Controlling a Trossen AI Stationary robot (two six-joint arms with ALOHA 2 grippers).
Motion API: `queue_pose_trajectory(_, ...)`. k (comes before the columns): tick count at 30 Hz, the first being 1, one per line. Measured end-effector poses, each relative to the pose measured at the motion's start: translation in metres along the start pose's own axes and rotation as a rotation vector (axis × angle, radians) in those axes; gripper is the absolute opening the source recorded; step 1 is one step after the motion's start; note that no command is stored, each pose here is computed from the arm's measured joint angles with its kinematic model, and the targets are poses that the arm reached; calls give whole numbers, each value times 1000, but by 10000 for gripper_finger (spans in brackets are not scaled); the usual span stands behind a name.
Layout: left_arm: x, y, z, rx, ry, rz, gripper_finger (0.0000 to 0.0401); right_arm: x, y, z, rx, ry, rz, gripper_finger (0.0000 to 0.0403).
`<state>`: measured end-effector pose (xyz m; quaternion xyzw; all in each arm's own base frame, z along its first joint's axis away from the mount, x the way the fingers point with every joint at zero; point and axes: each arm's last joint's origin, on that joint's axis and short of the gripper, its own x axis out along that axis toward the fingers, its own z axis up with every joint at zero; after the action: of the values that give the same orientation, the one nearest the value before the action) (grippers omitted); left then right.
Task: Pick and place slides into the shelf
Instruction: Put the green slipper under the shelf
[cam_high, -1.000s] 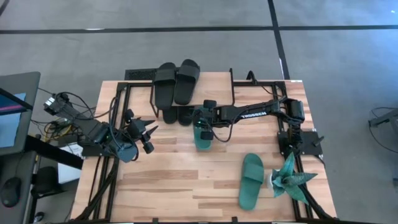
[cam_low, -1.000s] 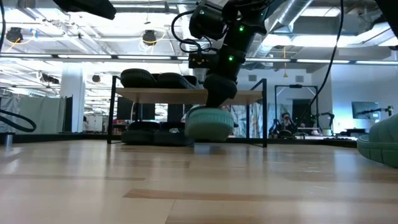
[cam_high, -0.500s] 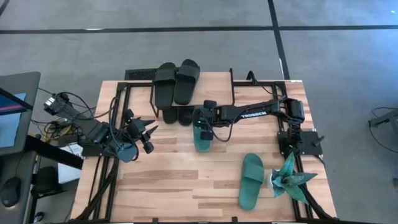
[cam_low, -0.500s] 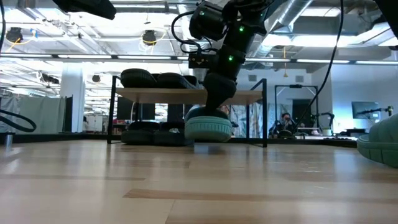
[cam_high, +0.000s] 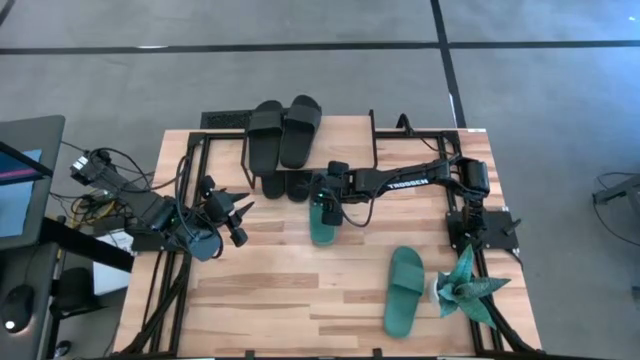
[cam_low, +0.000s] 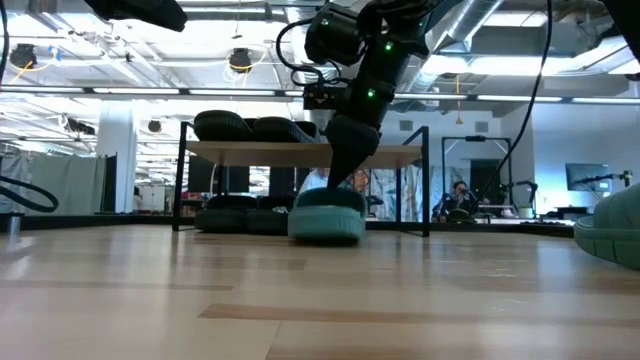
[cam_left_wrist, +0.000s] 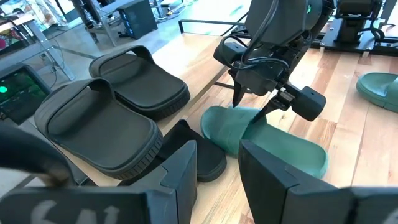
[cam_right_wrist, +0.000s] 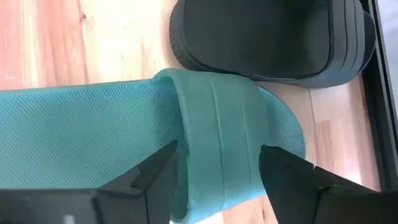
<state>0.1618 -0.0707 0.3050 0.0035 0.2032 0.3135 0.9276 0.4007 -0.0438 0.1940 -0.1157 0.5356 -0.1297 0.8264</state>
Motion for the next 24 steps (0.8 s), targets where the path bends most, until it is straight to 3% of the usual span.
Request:
queue_pose_trajectory(13,0,0,0,-3,-1,-1,109,-4,9,-4,0,47,35,222)
queue_pose_trajectory(24,0,0,0,-1,-1,-1,109,-25,60,-1,-18,6,87,221)
